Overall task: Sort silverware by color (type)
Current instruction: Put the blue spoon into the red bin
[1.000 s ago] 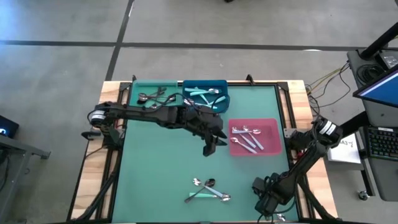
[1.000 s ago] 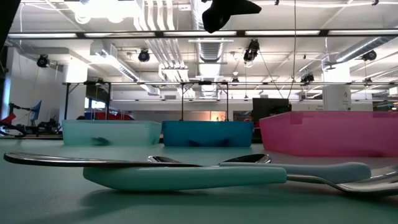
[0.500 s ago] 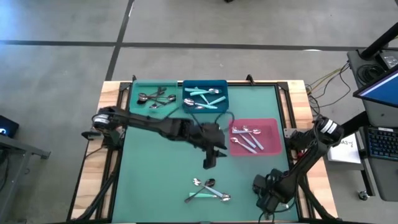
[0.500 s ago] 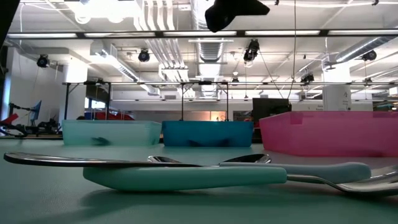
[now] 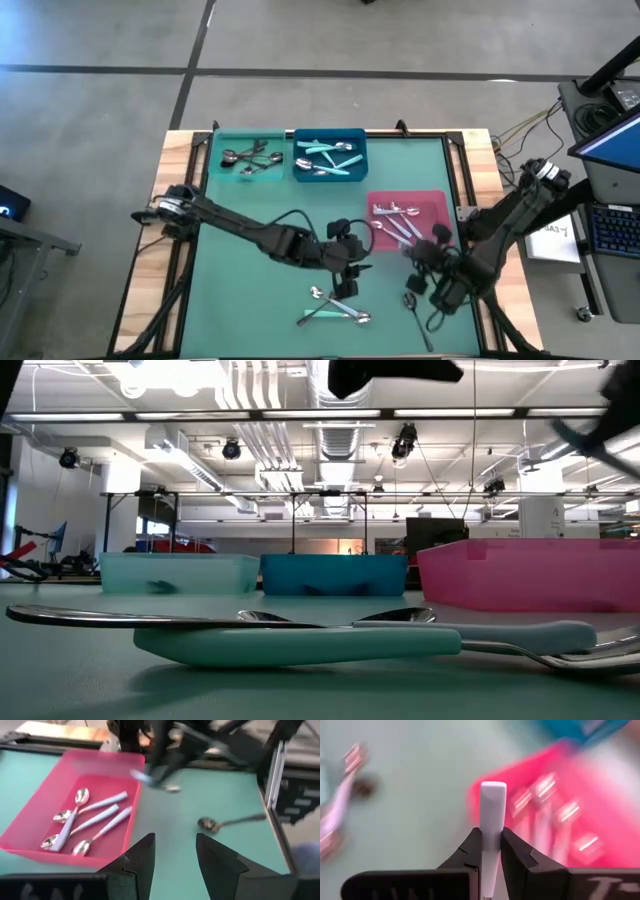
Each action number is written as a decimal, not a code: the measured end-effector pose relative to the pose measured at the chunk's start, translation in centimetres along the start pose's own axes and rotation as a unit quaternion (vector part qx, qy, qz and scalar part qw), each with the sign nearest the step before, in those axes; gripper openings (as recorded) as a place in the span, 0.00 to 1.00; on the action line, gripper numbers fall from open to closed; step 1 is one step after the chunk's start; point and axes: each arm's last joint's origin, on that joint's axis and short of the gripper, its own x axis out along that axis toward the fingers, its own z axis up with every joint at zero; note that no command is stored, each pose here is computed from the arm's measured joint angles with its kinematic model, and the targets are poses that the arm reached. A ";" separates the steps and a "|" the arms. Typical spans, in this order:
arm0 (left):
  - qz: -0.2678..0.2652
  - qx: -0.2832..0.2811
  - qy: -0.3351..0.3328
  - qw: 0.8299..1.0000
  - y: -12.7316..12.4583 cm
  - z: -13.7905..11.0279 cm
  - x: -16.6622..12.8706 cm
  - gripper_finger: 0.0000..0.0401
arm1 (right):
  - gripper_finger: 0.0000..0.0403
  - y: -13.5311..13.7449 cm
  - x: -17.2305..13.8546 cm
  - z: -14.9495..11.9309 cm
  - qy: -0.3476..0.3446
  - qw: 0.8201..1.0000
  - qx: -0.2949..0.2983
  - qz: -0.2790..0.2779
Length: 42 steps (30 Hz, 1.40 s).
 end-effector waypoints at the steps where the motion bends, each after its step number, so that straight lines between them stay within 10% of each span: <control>1: 0.003 -0.005 -0.008 1.000 -0.3 0.1 -0.1 0.32 | 0.08 -0.6 0.0 0.5 -0.028 0.999 -0.012 -0.021; 16: 0.015 -0.048 -0.033 0.998 -1.4 0.1 -0.5 0.32 | 0.13 -4.6 4.2 4.9 0.004 0.981 -0.100 -0.164; 30: -0.019 -0.066 0.286 0.956 -1.7 -7.3 -1.8 0.32 | 0.47 -4.8 4.4 5.0 0.011 0.981 -0.102 -0.164; 42: -0.089 0.038 0.276 0.956 -3.1 -11.3 2.0 0.32 | 0.45 -4.7 4.4 4.9 0.030 0.985 -0.078 -0.149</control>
